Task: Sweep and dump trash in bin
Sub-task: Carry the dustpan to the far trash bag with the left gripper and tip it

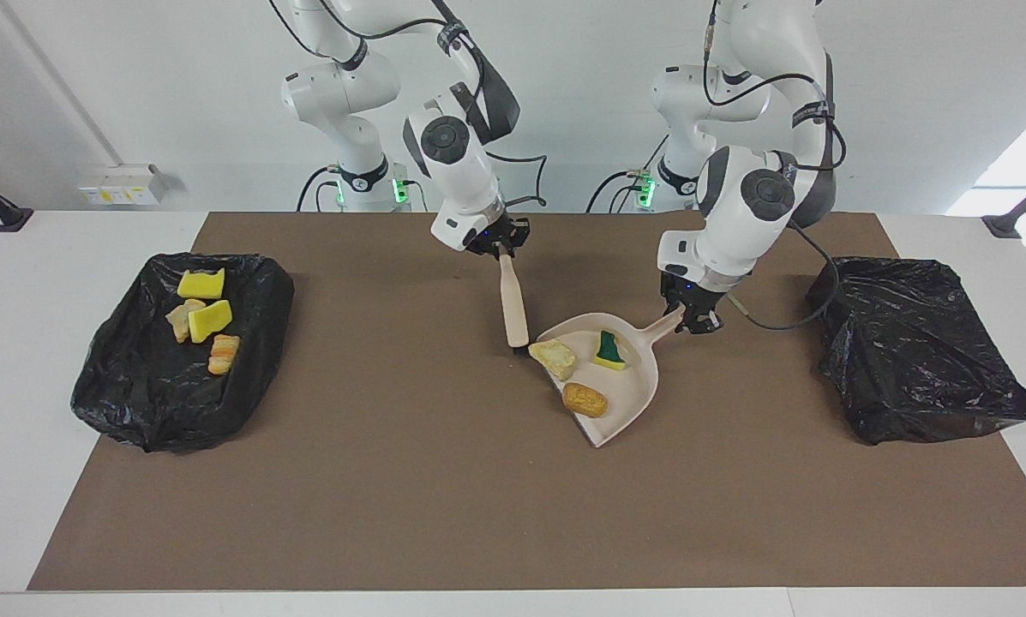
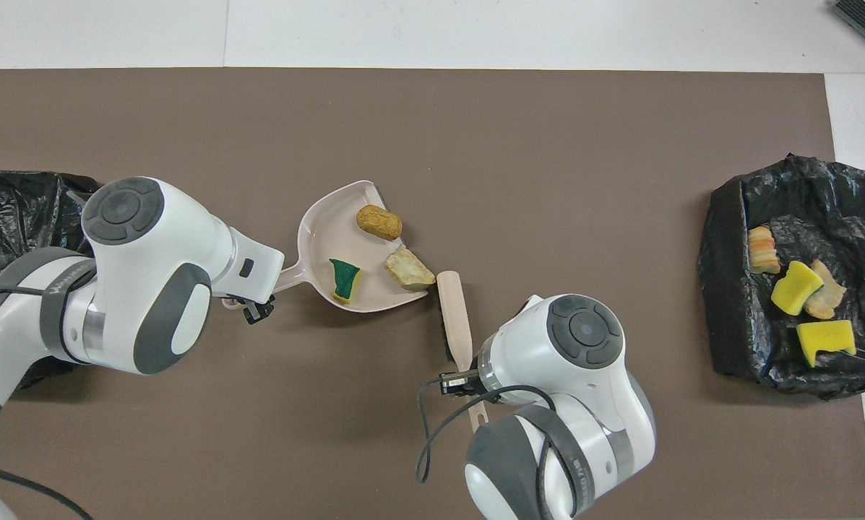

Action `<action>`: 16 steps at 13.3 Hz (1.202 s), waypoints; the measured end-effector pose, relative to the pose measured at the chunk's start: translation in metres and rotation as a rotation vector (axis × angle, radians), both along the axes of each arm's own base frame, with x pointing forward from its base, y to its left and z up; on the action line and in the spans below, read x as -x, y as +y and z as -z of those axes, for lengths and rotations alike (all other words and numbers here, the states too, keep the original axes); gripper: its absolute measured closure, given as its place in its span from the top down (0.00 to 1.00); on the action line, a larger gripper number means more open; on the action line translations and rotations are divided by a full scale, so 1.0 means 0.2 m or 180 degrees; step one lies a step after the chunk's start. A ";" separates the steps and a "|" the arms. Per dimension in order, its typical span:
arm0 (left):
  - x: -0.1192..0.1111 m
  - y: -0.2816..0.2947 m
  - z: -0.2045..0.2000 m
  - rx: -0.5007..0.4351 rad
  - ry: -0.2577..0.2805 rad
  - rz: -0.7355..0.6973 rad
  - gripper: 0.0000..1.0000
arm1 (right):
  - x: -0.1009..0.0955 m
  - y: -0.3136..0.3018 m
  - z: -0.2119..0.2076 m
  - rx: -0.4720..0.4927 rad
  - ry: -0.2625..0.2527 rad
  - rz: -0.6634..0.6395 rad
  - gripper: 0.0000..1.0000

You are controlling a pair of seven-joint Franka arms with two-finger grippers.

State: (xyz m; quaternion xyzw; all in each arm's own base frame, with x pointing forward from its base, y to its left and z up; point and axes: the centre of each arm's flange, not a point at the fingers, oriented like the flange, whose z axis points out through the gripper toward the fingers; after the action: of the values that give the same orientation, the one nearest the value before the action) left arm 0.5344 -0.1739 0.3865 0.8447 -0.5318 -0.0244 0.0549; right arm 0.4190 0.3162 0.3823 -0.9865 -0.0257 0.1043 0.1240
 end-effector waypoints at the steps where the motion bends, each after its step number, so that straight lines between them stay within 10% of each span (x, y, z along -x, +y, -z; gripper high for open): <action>1: 0.00 0.01 -0.01 0.0006 -0.0007 -0.0020 0.33 | 0.00 0.02 -0.01 -0.0017 0.0002 0.0027 0.26; 16: -0.06 1.44 -0.39 0.0340 -0.0272 -0.1093 0.33 | -0.05 0.12 -0.29 -0.0064 0.0222 -0.0100 0.26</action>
State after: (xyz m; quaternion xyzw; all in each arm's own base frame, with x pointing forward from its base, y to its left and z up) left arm 0.5456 0.1149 0.4647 0.9193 -0.3821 0.0495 0.0804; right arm 0.4283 0.3397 0.4402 -0.9804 -0.0379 0.1404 0.1330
